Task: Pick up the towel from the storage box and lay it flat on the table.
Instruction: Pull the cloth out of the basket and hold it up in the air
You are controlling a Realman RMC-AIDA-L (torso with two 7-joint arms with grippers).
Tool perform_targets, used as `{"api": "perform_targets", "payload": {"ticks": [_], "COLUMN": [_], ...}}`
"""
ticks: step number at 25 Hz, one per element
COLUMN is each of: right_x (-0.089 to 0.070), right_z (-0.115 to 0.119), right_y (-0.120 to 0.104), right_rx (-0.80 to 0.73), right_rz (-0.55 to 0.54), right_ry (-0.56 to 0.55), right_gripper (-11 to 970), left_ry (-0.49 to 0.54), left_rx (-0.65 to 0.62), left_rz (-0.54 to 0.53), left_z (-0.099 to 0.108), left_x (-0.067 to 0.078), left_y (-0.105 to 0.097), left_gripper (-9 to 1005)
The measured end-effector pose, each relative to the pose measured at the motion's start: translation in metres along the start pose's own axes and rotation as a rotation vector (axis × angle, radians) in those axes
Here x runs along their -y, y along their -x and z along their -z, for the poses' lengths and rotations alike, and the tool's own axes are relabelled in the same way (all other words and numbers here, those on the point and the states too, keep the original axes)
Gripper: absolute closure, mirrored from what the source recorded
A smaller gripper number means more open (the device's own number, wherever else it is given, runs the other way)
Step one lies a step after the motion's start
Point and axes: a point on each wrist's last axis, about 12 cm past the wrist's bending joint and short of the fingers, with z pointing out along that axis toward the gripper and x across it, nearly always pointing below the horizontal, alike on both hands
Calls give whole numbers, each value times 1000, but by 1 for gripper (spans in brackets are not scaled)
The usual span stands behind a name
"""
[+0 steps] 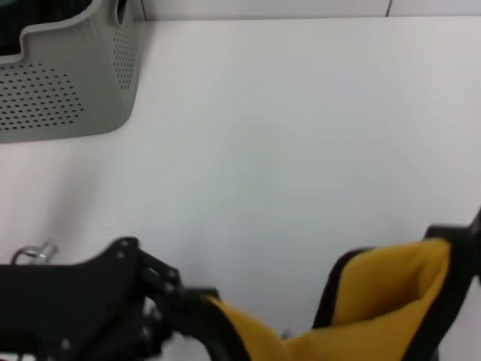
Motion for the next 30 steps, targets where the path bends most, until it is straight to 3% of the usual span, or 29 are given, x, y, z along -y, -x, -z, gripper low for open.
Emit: {"api": "perform_targets", "payload": {"ticks": [2,7,12,16,19,22,26,30], "right_x": [4,53,90,96,97,103,109,112], "right_z": [6,-7,-24,-26,-23,-15,-14,-23], "right_y": [-7,-52,-74,-71,-72,-89,-112,-125], "right_rx": [14,-49,-89,-105,-123,-140,-140,-108], "right_rz": [-30,-116,-130,-66,0,88,130,172], "right_ry": [-36,-76,-24,-18,-38,-135,-188,-170], "right_gripper": [950,951,950,950,951,951,951,953], "left_ry": [66,217,240,291,351,376,352,283], "left_rx": [43,135,165,223,341,455,562,549], "left_rz": [21,124,138,68,-19,-105,-168,-187], "left_z": [12,35,37,46,55,60,57,39], "left_x": [-7,-44,-49,-48,-47,-48,-54,-65], "left_y": [-4,-25,-33,-25,-13,3,22,32], "left_gripper": [981,981,981,982,983,983,982,983]}}
